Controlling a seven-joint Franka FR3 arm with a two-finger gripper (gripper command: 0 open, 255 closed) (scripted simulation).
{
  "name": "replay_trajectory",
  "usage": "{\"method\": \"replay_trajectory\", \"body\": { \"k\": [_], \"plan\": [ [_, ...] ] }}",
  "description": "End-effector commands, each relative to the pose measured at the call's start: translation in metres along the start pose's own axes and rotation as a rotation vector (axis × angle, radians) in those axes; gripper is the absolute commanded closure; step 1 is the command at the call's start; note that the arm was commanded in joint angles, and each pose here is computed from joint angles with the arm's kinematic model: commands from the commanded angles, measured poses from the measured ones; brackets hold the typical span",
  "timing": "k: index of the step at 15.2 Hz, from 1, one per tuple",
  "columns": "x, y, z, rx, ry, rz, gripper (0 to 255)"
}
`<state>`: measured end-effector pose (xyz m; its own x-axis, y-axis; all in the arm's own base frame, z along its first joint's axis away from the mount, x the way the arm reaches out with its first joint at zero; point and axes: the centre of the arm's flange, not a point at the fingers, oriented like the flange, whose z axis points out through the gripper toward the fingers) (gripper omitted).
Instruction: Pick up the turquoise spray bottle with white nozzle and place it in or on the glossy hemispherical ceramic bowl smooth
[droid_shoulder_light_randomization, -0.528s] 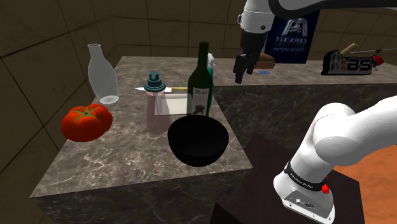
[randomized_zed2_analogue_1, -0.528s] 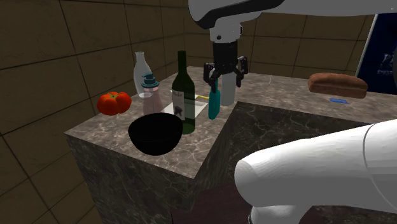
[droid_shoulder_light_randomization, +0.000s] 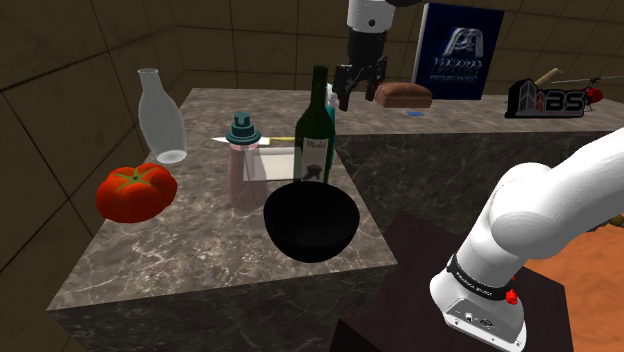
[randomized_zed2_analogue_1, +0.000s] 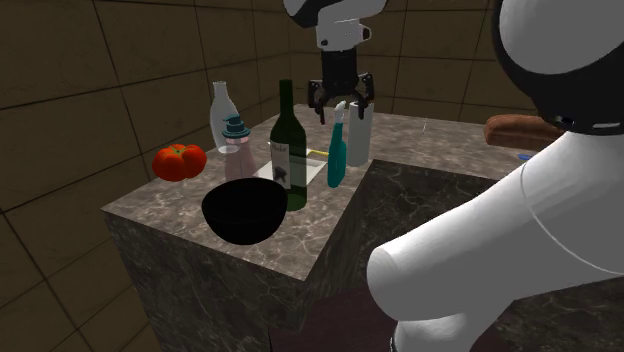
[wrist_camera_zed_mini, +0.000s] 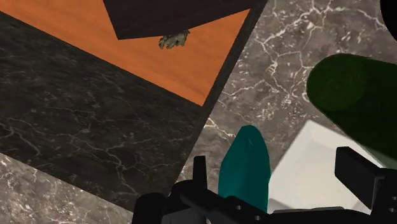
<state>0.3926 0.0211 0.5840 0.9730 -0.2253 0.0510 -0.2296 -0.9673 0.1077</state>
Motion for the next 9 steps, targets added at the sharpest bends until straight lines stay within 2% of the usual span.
{"method": "replay_trajectory", "body": {
  "k": [1,4,9],
  "plan": [
    [0.025,-0.001,-0.004,0.001,0.002,0.073,0],
    [0.063,0.000,-0.013,0.003,0.005,0.177,0],
    [0.068,0.000,0.006,0.004,0.005,0.191,0]
  ]
}}
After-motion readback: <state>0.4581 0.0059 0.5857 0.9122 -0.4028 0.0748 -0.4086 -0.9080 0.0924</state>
